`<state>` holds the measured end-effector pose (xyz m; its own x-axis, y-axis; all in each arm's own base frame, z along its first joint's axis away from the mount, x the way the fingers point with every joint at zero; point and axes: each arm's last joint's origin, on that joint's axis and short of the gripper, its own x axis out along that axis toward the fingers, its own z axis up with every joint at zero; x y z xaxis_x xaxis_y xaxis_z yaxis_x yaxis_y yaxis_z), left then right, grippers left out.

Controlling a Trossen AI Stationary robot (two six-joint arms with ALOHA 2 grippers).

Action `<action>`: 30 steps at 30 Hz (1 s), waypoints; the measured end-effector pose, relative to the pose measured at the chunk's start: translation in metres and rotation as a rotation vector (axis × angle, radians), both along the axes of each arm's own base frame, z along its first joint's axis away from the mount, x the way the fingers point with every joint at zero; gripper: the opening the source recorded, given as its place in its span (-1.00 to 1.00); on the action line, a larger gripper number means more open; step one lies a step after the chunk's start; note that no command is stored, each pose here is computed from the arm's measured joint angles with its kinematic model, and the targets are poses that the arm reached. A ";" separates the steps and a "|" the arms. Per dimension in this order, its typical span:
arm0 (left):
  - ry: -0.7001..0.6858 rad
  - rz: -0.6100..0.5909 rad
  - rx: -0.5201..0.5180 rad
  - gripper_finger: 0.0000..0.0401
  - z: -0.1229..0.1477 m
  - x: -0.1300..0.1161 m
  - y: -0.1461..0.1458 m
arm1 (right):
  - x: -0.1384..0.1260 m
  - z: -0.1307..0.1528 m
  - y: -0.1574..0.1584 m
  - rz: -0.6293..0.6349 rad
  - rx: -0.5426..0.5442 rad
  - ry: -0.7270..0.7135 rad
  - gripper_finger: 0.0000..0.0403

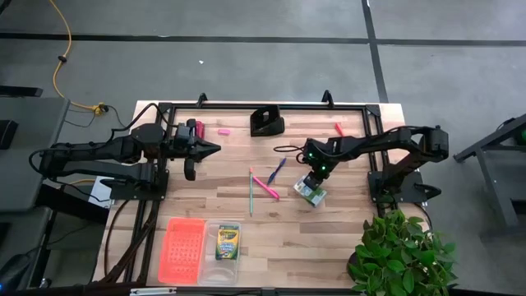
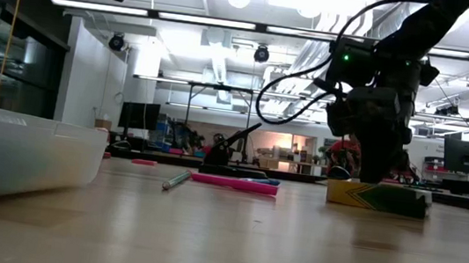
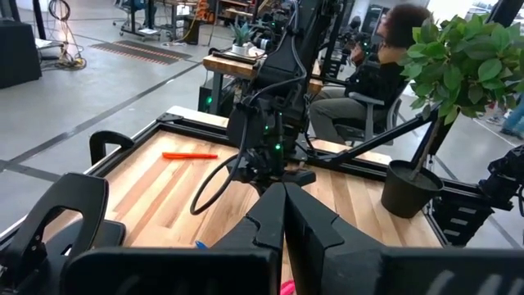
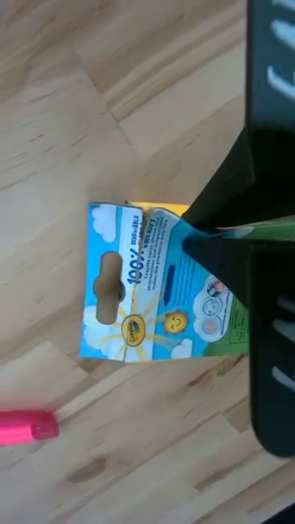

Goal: Pack school essentials
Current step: Put the crayon box into the supply box

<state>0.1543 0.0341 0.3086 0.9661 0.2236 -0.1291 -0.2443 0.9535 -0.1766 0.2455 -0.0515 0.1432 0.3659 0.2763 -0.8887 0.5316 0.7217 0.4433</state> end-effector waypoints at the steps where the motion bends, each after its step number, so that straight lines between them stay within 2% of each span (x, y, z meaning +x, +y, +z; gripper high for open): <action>1: 0.000 0.000 0.000 -1.00 0.000 0.000 0.000 | -0.001 0.002 0.000 0.006 0.000 -0.002 -0.98; 6: -0.009 0.000 0.002 -1.00 0.001 -0.002 0.000 | -0.010 0.020 0.003 0.033 -0.010 -0.030 -0.99; 10: -0.033 -0.001 0.015 -1.00 0.005 -0.007 -0.002 | -0.018 0.046 0.004 0.000 -0.064 -0.138 -0.99; 16: -0.084 0.001 0.021 -1.00 0.011 -0.017 -0.004 | -0.013 0.089 0.007 -0.106 -0.177 -0.478 -1.00; 23: -0.143 0.032 -0.010 -1.00 0.016 -0.021 -0.004 | 0.013 0.124 0.007 -0.163 -0.305 -0.917 -1.00; 30: -0.182 -0.011 -0.018 -1.00 0.020 -0.020 -0.005 | 0.017 0.148 0.005 -0.158 -0.416 -1.172 -1.00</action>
